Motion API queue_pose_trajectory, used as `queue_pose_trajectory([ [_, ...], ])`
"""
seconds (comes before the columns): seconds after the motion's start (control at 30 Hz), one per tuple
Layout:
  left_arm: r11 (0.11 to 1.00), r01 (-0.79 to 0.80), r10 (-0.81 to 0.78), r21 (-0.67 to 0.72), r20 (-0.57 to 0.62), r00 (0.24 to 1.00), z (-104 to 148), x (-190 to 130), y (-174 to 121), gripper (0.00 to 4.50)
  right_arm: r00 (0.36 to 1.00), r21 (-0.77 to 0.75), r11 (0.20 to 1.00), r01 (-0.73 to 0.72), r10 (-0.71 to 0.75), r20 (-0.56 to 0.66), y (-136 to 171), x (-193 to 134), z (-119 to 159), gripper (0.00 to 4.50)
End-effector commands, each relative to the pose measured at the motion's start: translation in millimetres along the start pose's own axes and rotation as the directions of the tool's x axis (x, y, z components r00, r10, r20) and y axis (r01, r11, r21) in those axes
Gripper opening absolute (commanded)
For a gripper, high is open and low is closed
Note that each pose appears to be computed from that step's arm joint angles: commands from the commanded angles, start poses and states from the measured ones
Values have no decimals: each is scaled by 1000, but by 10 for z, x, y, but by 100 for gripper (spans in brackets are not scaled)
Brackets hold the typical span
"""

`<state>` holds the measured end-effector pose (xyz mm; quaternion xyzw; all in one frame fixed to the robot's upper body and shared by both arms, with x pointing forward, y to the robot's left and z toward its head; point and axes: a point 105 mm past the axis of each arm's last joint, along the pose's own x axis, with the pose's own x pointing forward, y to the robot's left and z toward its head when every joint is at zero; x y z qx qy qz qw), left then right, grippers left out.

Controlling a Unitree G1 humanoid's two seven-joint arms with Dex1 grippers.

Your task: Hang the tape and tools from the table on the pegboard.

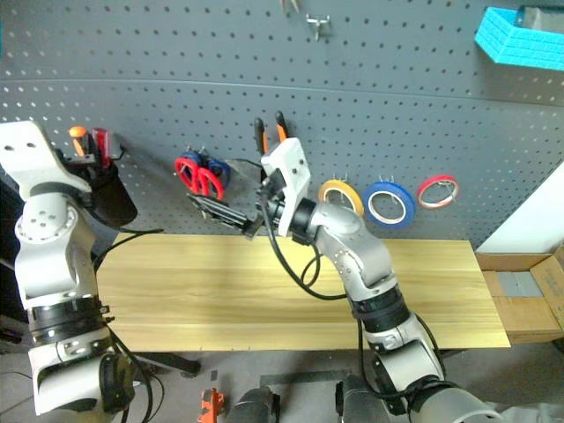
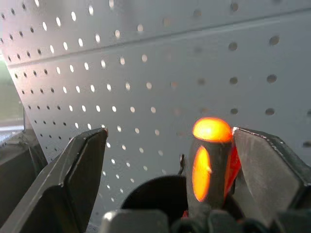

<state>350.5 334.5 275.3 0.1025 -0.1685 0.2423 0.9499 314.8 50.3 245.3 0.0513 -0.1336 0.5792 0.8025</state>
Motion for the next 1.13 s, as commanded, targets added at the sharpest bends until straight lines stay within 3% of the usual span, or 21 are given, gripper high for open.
queue_pose_trajectory([
  [0.03, 996, 86, -81, -20, 162, 983, 458, -212, -83, 445, 1000, -63, 998, 8, -6, 20, -2, -196, 144, 450],
  [0.13, 983, 183, -182, 9, 164, 969, 497, -435, -258, 445, 999, -74, 996, 40, -41, -11, -20, -385, 129, 450],
  [0.23, 966, 256, -251, -44, 102, 963, 377, -688, -435, 445, 991, -93, 990, 109, -115, -61, -62, -575, 97, 450],
  [0.37, 899, 427, -426, -97, 32, 904, 207, -1131, -860, 445, 946, -130, 950, 283, -299, -128, -200, -924, -36, 450],
  [0.53, 800, 566, -596, -198, -153, 788, -387, -1551, -1277, 445, 865, -165, 900, 403, -433, -253, -288, -1301, -421, 450],
  [0.63, 785, 533, -616, -317, -304, 727, -866, -1698, -1372, 445, 769, -184, 849, 495, -526, -363, -365, -1586, -789, 450],
  [0.73, 789, 481, -608, -383, -367, 704, -1151, -1726, -1392, 445, 667, -206, 780, 591, -617, -419, -473, -1834, -1033, 450],
  [0.8, 808, 483, -589, -336, -455, 668, -1534, -1760, -1334, 445, 520, -249, 661, 708, -727, -450, -659, -2103, -1206, 450],
  [0.87, 816, 503, -573, -284, -507, 643, -1770, -1782, -1281, 445, 420, -280, 577, 767, -782, -462, -755, -2285, -1306, 450],
  [1.03, 792, 528, -605, -306, -503, 617, -1875, -1734, -1313, 445, 264, -360, 463, 810, -836, -481, -802, -2587, -1473, 450],
  [1.13, 786, 536, -613, -310, -503, 609, -1887, -1692, -1305, 445, 252, -364, 463, 808, -830, -498, -778, -2626, -1543, 450],
])
